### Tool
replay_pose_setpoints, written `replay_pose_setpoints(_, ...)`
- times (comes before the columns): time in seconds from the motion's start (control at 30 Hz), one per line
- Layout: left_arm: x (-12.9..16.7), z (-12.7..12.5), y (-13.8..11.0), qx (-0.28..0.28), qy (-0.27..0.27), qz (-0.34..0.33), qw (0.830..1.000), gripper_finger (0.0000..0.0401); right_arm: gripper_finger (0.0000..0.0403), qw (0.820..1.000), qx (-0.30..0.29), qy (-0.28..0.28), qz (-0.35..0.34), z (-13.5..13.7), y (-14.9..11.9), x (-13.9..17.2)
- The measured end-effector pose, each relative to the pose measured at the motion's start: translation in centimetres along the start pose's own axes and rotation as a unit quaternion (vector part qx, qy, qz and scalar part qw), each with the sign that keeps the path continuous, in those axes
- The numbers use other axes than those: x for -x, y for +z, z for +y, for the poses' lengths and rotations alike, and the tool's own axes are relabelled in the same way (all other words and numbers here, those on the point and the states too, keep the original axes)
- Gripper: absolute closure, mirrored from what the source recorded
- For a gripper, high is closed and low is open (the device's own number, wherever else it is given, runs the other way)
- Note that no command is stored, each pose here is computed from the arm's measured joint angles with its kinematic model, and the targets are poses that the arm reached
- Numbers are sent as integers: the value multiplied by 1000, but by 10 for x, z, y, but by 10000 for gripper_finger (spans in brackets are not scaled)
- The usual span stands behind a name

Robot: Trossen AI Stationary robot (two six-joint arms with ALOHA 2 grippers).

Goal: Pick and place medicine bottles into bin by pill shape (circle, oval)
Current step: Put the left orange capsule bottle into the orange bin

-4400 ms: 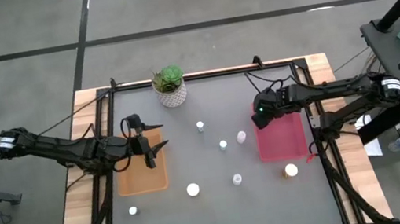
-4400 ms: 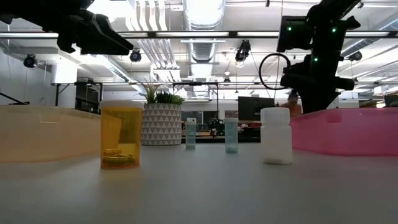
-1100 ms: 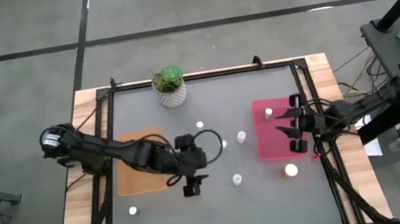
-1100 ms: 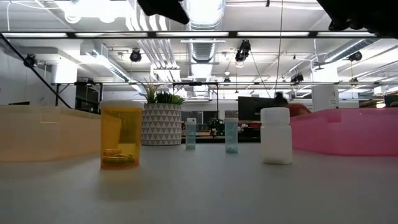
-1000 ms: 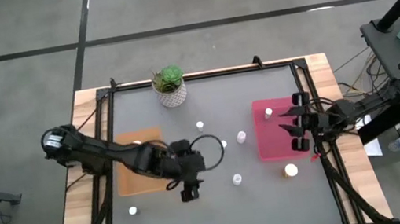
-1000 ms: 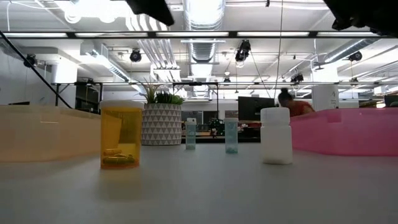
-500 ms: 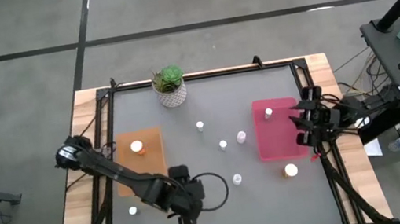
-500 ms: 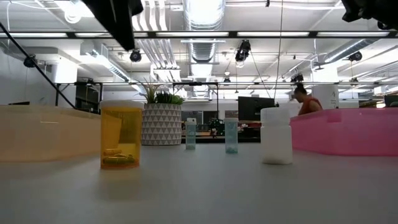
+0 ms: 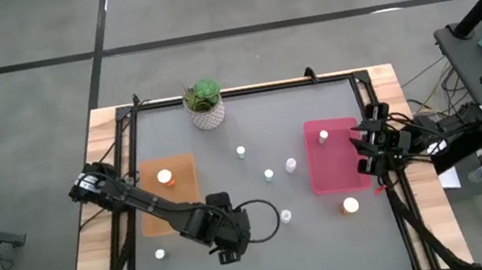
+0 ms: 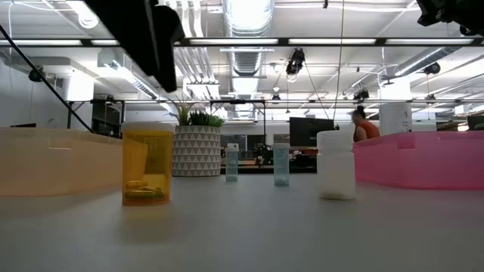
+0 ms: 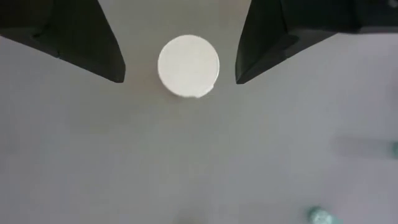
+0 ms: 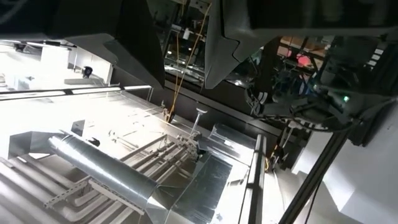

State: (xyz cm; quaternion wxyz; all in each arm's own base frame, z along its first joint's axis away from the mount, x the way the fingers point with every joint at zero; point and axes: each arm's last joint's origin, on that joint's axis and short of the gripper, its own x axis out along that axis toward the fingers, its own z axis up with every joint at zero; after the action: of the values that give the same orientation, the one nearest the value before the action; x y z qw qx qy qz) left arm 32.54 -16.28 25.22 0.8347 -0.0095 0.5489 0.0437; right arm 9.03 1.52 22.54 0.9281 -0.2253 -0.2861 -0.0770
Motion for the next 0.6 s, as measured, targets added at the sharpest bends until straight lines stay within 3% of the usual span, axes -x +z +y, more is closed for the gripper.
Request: replay_pose_setpoints(0.6,-34,8,-24,-4,11,30,999,102,296,1000,-5,-3,4,0,0,0)
